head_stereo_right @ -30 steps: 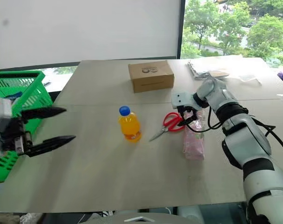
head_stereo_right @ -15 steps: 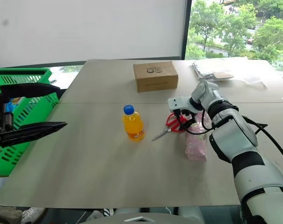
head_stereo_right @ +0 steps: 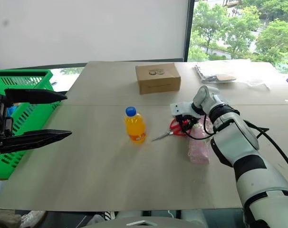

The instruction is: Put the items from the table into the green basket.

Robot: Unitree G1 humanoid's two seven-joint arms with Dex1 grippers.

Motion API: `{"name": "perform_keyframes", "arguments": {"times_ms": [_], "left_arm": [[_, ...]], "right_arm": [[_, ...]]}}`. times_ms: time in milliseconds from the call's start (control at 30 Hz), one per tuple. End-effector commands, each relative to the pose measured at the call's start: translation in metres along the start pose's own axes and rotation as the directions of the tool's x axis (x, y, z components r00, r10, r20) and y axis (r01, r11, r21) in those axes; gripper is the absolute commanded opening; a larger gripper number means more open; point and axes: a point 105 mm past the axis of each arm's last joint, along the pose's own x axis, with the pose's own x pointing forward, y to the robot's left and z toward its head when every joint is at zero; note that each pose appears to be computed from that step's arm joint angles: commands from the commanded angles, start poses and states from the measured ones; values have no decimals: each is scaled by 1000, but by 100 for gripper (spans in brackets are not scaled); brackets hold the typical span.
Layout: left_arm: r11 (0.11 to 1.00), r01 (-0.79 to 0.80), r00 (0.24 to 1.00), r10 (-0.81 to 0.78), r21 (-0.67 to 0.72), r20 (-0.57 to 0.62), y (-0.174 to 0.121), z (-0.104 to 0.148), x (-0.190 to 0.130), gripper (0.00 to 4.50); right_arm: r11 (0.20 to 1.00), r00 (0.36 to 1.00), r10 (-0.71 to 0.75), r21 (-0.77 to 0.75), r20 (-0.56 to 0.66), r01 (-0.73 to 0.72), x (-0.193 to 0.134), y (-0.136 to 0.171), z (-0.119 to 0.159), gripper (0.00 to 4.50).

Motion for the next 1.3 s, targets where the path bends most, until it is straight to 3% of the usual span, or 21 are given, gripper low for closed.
{"name": "perform_keyframes", "arguments": {"times_ms": [33, 200, 367, 533, 667, 800, 900, 1000, 1067, 1133, 1200, 1300], "left_arm": [[999, -25, 1000, 25, 32, 3, 3, 5, -4, 450], [999, -24, 1000, 24, 39, -4, 3, 5, -3, 450], [999, -18, 1000, 18, 40, -3, 5, 4, -1, 450], [999, -20, 1000, 20, 43, -2, 8, 5, -2, 450], [999, -11, 1000, 10, 45, 12, 9, 6, -1, 450], [999, 2, 1000, -3, 45, 23, 9, 6, 2, 450], [999, 20, 999, -22, 51, 40, 12, 7, 6, 450], [998, 42, 998, -44, 53, 47, 15, 5, 10, 450], [997, 54, 997, -56, 52, 49, 17, 4, 13, 450], [997, 65, 997, -67, 52, 48, 18, 2, 15, 450], [996, 72, 996, -75, 50, 50, 19, 2, 16, 450], [996, 73, 996, -75, 43, 39, 21, -3, 18, 450]], "right_arm": [[1000, 1000, -4, 11, -20, 4, 1, 1, -6, 76], [1000, 1000, -11, 14, -14, 11, -1, 0, -6, 76], [999, 992, -42, 15, 116, 41, -14, -9, 17, 76], [998, 974, -55, -21, 219, 61, -50, -17, 33, 76], [970, 930, -231, -9, 287, 243, -104, -36, 36, 76], [906, 879, -422, 130, 223, 402, -150, -43, -3, 76], [819, 838, -539, 286, 86, 498, -182, -32, -60, 76], [670, 764, -645, 456, -31, 585, -210, -13, -114, 76], [596, 728, -679, 508, -95, 622, -216, -3, -137, 178], [569, 736, -664, 550, -130, 611, -212, 9, -154, 231], [527, 712, -685, 571, -153, 630, -211, 13, -164, 340], [476, 683, -712, 603, -163, 640, -212, 17, -172, 447]]}}
